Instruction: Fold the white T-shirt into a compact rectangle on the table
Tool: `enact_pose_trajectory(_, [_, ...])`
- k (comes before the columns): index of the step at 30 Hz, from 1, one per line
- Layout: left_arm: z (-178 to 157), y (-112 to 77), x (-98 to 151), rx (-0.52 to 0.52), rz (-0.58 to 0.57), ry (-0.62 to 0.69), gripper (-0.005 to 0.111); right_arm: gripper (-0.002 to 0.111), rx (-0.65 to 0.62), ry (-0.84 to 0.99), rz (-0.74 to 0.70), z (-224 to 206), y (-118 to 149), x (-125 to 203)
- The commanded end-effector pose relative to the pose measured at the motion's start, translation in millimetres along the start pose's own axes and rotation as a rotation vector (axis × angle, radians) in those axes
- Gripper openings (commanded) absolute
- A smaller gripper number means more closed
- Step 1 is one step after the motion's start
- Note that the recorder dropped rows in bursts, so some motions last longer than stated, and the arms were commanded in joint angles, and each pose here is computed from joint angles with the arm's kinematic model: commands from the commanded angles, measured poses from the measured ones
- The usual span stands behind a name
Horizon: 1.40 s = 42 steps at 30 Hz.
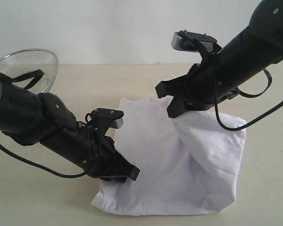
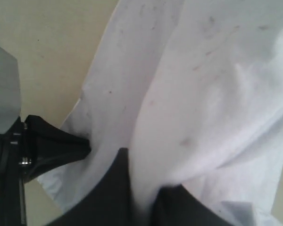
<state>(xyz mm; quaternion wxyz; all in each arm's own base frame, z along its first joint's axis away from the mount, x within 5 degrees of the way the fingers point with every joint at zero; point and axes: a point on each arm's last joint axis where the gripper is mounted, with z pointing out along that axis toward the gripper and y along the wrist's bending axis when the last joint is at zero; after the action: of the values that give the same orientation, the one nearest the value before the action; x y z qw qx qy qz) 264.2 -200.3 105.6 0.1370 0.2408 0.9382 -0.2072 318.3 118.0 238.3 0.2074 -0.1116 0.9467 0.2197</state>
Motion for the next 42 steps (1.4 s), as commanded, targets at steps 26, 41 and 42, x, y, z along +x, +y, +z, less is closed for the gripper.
enact_pose_trajectory(26, [-51,-22.1,-15,0.050,0.076,-0.125,0.005,0.000,0.000,-0.087,0.022,58,31,-1])
enact_pose_trajectory(41, [-128,-33.1,19,-0.025,0.087,-0.278,0.005,0.000,-0.015,-0.054,0.083,79,29,4])
enact_pose_trajectory(42, [-130,-33.7,19,-0.024,0.087,-0.286,0.005,0.000,-0.017,-0.055,0.083,79,30,4])
